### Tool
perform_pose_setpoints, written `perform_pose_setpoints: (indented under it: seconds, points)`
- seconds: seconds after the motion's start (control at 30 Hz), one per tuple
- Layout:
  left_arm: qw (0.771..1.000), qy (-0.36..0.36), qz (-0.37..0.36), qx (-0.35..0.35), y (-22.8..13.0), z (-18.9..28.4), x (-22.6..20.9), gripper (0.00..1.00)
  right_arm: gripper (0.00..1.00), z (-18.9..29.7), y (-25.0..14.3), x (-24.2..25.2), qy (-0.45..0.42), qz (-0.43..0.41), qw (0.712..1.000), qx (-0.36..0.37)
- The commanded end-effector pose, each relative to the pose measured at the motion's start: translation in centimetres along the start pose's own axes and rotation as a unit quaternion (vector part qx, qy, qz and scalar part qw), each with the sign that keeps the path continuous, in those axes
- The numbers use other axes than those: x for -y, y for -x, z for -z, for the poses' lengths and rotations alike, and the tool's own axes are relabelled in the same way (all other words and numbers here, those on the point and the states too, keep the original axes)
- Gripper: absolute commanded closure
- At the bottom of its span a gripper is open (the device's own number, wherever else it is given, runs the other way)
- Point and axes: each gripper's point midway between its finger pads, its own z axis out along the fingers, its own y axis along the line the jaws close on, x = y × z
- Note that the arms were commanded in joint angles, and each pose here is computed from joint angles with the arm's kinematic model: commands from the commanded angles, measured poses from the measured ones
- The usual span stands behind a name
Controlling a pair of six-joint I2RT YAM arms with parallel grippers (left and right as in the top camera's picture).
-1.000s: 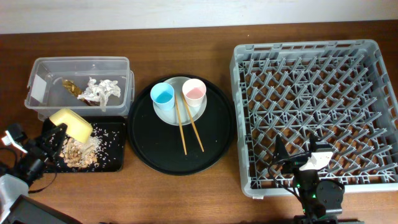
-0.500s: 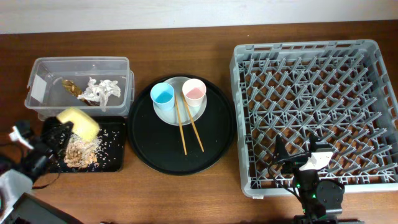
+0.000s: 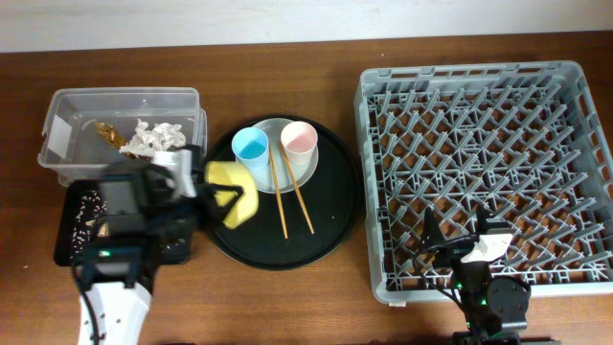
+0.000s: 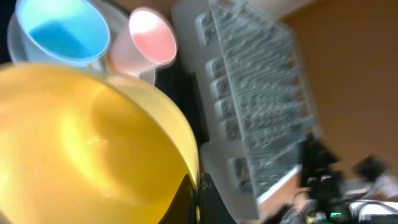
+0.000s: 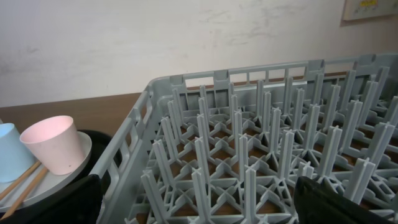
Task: Sort waste into correct bins and load items into the dishwasher rack
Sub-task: 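Return the empty yellow bowl to the round tray and release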
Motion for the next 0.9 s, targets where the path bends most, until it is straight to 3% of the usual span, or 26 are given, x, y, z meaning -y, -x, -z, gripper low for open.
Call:
perform_pose_setpoints:
  seconds: [0.0,0.1,0.27,0.47,0.5,0.53,0.57,0.63,0.83,0.87]
  points:
    - [0.984,0.167,-0.058,-0.012,-1.8,-2.3,-2.1,1.0,0.02,0.0,-0.2,-0.1,0.004,-0.004,1.0,-0.001]
    - [0.958,0.253,-0.119,-0.058,-4.5,-4.5,-3.3,1.0,0.02,0.0,-0.2,-0.1,0.004,-0.004,1.0,-0.001]
    - [0.933,0.309,-0.12,-0.136,-7.4,-7.5,-6.8,1.0,0.02,0.0,-0.2,-0.1,0.004,-0.004,1.0,-0.001]
    - [0.924,0.325,-0.114,-0.168,-8.6,-9.3,-8.7,1.0,0.02,0.0,-0.2,-0.1,0.004,-0.004,1.0,-0.001]
    - [0.924,0.325,-0.116,-0.163,-8.4,-9.4,-8.7,0.93,0.02,0.0,-0.2,-0.1,0.004,-0.004,1.0,-0.002]
    - [0.926,0.324,-0.117,-0.157,-8.1,-9.6,-8.6,0.66,0.02,0.0,-0.2,-0.1,0.004,-0.004,1.0,-0.001]
    - [0.925,0.328,-0.119,-0.15,-7.7,-9.6,-8.6,0.53,0.02,0.0,-0.2,-0.1,0.004,-0.004,1.0,-0.001]
    - [0.926,0.33,-0.119,-0.14,-6.6,-9.4,-8.2,0.44,0.02,0.0,-0.2,-0.1,0.004,-0.004,1.0,-0.001]
    - [0.931,0.347,-0.075,-0.087,2.6,-3.8,-4.0,0.43,0.02,0.0,-0.2,-0.1,0.004,-0.004,1.0,-0.001]
    - [0.93,0.352,-0.069,-0.077,4.0,-2.4,-3.5,0.34,0.02,0.0,-0.2,-0.1,0.004,-0.004,1.0,-0.001]
